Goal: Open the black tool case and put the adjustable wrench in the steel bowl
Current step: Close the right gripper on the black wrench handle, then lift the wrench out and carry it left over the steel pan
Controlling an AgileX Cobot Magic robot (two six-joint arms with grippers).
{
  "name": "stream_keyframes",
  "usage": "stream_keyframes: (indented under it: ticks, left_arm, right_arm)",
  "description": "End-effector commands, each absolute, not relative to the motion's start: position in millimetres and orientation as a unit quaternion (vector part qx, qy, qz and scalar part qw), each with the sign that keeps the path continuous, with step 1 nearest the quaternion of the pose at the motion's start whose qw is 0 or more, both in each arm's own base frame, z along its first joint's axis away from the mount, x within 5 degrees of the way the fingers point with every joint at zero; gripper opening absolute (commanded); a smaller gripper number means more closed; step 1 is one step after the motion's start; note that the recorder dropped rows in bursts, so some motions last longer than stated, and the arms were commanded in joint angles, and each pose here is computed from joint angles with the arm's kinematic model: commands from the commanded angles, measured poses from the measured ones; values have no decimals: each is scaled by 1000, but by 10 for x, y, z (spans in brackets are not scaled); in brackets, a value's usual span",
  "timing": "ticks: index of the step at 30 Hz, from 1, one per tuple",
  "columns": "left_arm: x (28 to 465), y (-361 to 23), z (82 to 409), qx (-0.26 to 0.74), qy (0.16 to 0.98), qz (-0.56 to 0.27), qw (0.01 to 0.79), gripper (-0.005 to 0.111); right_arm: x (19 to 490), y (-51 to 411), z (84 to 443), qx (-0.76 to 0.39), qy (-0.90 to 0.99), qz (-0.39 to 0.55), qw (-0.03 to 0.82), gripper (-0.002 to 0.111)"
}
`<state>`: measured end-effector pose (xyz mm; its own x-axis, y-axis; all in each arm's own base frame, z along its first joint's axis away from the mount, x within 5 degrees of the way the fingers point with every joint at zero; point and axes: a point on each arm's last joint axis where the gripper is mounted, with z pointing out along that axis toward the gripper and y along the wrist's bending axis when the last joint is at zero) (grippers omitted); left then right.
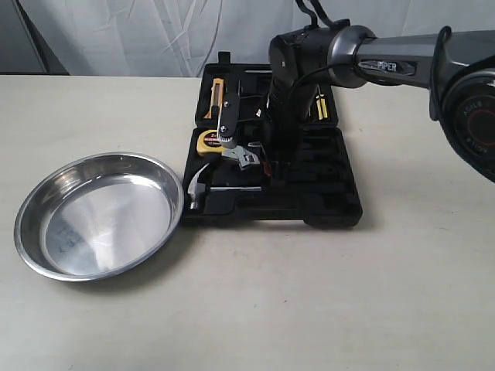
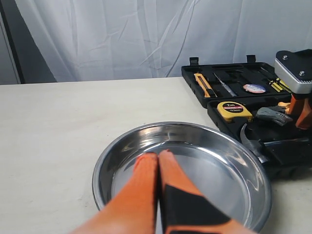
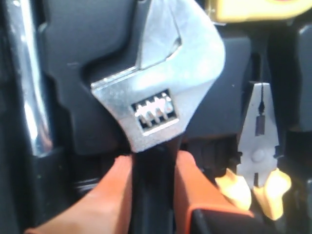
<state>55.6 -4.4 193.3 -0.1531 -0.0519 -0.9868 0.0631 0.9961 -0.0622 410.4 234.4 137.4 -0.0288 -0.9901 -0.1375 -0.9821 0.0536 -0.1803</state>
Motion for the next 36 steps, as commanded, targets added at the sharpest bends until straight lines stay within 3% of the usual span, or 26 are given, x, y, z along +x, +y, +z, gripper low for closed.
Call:
stream_keyframes:
  ticks: [1,36]
  left_arm:
    - [553,-43,1916,5,758,-42,650,0]
    - [553,-43,1916,5,758,-42,650,0]
  right_arm:
    - [4122,2310,1654,-682,716,-32,143,-1]
    - [4110,2377,1732,-652,738,3,175,-1]
